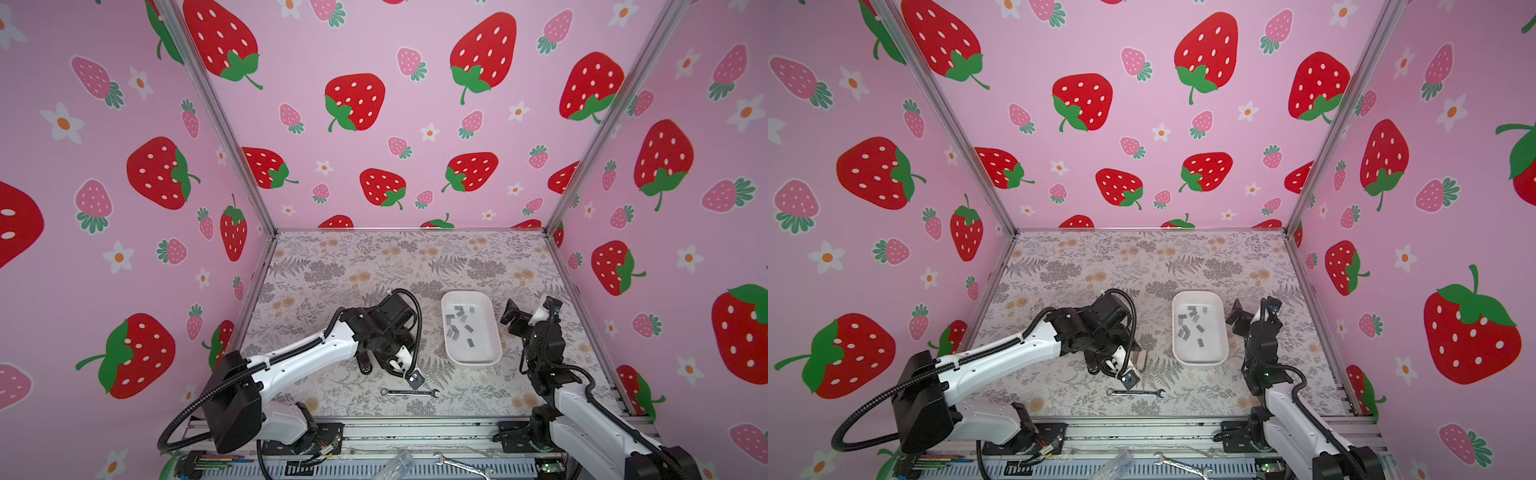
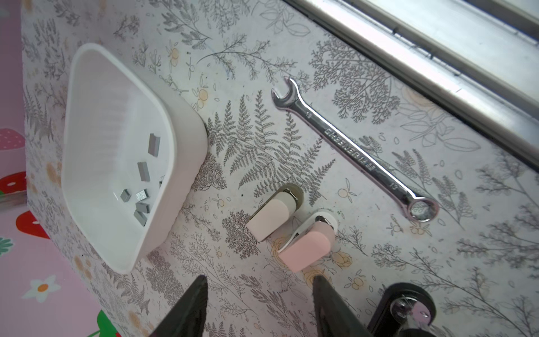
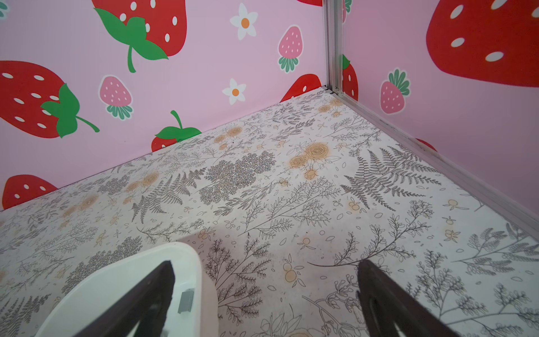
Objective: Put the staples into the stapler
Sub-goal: 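Reach the left gripper down to the black stapler while the right arm rises, then close the left gripper on the black stapler's end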
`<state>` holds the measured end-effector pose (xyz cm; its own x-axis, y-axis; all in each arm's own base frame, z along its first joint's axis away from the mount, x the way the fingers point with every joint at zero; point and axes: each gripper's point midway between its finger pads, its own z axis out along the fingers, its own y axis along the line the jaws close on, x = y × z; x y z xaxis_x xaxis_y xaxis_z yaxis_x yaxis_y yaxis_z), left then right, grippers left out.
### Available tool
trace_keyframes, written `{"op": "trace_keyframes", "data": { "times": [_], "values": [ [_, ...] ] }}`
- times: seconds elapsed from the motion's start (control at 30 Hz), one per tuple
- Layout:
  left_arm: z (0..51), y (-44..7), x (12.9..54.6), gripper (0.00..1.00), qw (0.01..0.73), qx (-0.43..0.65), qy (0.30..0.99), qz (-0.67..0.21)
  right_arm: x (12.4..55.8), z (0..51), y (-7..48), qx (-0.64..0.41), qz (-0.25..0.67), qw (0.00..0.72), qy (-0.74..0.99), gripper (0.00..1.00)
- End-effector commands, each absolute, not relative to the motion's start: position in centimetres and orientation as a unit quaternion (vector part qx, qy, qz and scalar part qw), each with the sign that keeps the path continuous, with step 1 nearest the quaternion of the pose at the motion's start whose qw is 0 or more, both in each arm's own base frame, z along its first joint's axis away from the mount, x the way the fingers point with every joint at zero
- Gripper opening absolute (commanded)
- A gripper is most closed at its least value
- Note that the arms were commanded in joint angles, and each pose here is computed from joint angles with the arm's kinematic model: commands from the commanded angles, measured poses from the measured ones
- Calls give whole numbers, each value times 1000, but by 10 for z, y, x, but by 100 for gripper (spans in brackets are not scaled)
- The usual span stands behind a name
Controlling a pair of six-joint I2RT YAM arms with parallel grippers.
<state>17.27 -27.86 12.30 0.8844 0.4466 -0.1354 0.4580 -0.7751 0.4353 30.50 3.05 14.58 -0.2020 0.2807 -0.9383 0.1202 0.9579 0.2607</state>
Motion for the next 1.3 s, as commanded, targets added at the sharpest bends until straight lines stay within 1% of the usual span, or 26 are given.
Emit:
{"op": "trace_keyframes", "data": {
  "times": [0.0, 0.1, 0.27, 0.37, 0.53, 0.6, 0.73, 1.03, 1.27],
  "values": [
    [107, -276, 163, 58, 198, 963, 184, 7, 308, 158, 34, 131, 75, 626, 765, 99],
    [99, -277, 159, 56, 187, 967, 170, 21, 309, 157, 35, 129, 76, 624, 767, 99],
    [89, -277, 168, 50, 163, 970, 178, 38, 310, 155, 36, 125, 78, 620, 770, 99],
    [79, -280, 176, 49, 155, 972, 167, 61, 309, 157, 36, 125, 79, 622, 769, 99],
    [75, -289, 177, 49, 146, 973, 167, 65, 308, 157, 36, 125, 79, 623, 768, 99],
    [69, -288, 179, 48, 130, 975, 165, 69, 308, 157, 36, 125, 79, 623, 768, 99],
    [58, -287, 183, 43, 102, 979, 155, 82, 308, 156, 36, 125, 79, 622, 769, 99],
    [47, -294, 200, 36, 77, 977, 161, 118, 308, 157, 38, 123, 82, 623, 768, 99],
    [39, -302, 205, 36, 70, 977, 161, 120, 308, 157, 38, 122, 82, 624, 768, 99]
  ]
}}
